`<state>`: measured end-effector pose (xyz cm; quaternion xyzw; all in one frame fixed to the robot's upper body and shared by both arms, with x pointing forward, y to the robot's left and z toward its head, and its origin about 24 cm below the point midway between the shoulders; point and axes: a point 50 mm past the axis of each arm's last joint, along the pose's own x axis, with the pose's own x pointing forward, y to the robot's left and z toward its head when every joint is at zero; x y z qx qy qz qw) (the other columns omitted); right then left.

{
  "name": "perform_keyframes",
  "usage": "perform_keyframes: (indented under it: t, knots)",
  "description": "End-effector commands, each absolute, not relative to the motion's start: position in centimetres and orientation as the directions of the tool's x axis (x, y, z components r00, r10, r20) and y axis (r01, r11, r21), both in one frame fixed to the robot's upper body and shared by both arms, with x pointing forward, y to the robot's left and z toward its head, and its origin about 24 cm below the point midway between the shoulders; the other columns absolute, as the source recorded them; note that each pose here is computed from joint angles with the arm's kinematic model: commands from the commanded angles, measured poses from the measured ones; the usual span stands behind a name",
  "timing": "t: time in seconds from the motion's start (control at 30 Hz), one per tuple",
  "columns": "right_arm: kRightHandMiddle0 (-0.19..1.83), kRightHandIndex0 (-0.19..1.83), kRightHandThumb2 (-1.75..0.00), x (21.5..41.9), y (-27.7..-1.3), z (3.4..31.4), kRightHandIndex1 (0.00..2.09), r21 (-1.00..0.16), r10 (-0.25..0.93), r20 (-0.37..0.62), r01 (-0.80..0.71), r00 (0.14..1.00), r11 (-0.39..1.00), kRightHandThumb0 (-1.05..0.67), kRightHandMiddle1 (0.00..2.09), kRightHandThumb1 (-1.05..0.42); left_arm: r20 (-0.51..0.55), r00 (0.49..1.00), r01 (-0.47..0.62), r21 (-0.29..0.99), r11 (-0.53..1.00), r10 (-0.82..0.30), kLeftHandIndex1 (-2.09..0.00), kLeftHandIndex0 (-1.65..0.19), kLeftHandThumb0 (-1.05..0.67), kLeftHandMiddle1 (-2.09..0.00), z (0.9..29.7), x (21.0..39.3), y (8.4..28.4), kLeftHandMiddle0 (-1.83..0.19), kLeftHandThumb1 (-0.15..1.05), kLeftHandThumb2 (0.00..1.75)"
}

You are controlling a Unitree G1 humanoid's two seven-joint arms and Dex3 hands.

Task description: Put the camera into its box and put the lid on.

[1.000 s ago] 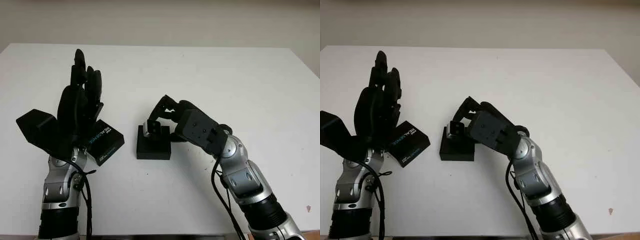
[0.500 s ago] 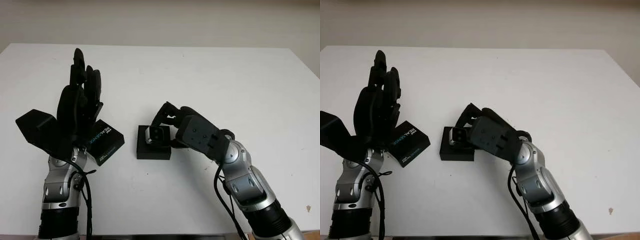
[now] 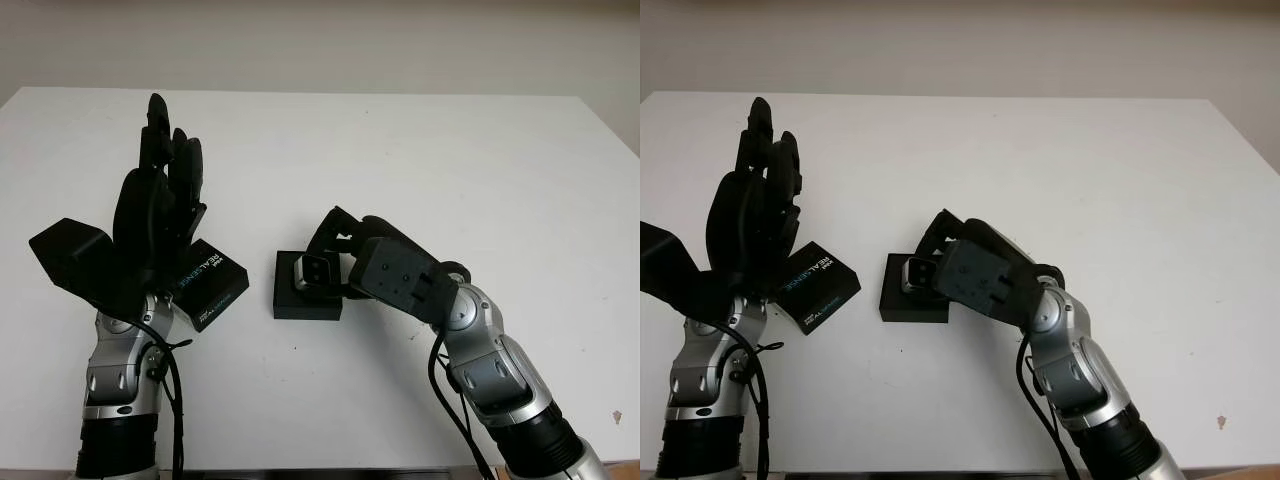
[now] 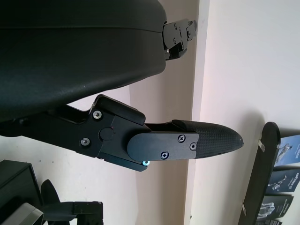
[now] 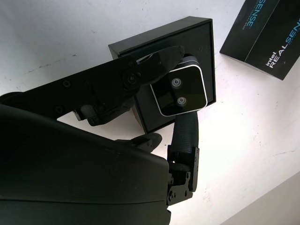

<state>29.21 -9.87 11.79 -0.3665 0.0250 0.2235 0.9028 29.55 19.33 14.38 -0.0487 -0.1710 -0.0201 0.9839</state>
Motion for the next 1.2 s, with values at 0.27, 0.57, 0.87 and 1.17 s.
perform_keyframes:
  t: [0.27,0.57,0.87,1.17]
  knots:
    - [0.31,0.4,-0.1,29.44,-9.91,11.19,0.14,-0.653,0.356,-0.213,-0.404,0.91,0.641,-0.35,2.09,-1.04,0.368,0.929,0.062,-0.078,0.995,-0.029,0.0,0.19,-0.81,0.0,15.1,29.57,19.22,0.19,1.05,0.44]
    - [0.33,0.41,-0.1,29.54,-9.97,10.8,0.15,-0.683,0.334,-0.206,-0.38,0.92,0.624,-0.34,2.09,-1.04,0.373,0.928,0.058,-0.085,0.995,-0.022,0.0,0.19,-0.8,0.0,15.17,29.6,19.13,0.19,1.05,0.42]
    - [0.31,0.42,-0.1,29.43,-10.04,10.79,0.15,-0.716,0.328,-0.204,-0.369,0.922,0.593,-0.33,2.09,-1.04,0.377,0.926,0.059,-0.086,0.995,-0.022,0.0,0.19,-0.8,0.0,15.2,29.56,19.15,0.19,1.05,0.41]
    - [-0.05,0.22,-0.05,28.98,-10.22,10.97,0.04,-0.831,0.392,-0.169,-0.345,0.904,0.437,-0.5,1.37,-1.02,0.375,0.927,0.06,-0.095,0.994,-0.02,0.0,0.19,-0.8,0.0,15.17,29.55,19.14,0.19,1.05,0.4]
